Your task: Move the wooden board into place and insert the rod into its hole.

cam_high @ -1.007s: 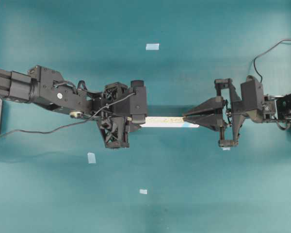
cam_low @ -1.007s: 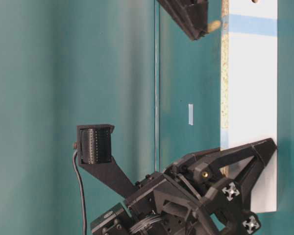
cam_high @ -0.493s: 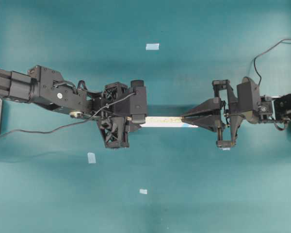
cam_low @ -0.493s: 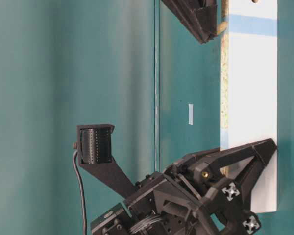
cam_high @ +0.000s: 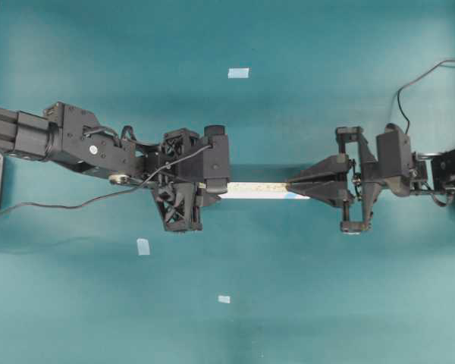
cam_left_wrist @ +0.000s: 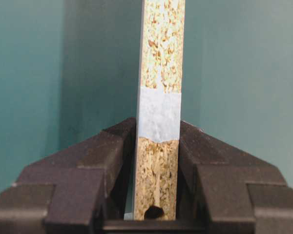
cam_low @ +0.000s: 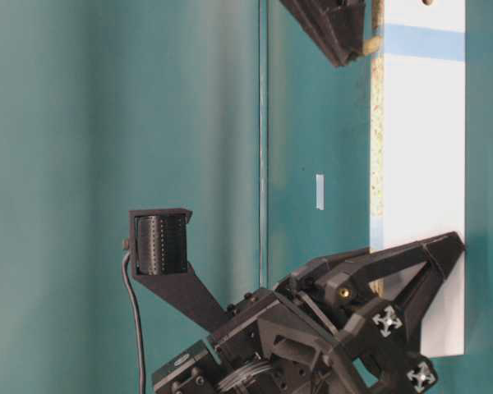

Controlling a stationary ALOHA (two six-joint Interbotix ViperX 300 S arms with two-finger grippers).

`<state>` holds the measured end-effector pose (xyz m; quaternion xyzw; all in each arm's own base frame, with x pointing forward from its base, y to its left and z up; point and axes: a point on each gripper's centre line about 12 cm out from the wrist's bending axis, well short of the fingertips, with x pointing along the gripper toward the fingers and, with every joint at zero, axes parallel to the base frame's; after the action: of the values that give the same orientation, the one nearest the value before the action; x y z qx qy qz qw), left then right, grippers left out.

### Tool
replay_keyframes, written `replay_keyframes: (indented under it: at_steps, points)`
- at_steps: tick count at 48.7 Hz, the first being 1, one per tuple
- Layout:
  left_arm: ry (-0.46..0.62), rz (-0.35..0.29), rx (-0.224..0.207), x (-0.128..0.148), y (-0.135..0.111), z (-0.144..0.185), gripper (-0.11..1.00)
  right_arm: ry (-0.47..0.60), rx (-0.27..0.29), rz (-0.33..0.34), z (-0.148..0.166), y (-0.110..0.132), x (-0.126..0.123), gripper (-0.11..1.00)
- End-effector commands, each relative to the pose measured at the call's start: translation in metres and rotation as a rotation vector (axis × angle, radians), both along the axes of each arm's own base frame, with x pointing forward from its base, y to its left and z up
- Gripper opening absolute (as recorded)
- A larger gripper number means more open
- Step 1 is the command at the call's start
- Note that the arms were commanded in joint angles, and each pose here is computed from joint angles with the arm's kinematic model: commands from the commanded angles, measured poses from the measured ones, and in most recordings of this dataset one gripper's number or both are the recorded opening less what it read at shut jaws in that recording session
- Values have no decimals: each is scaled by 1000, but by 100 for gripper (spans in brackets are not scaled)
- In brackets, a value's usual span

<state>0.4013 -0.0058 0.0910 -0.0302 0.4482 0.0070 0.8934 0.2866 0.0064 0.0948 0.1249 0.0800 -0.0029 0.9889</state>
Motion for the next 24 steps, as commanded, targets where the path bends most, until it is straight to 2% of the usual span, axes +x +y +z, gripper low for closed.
replay_keyframes:
  at_steps: [1, 24]
  points:
    - [-31, 4, -6, 3, -1, 12, 24, -4, 4, -2, 2, 2, -1, 11]
    - [-35, 4, -6, 3, -1, 14, 24, 79, 10, -2, -8, 5, -2, 11]
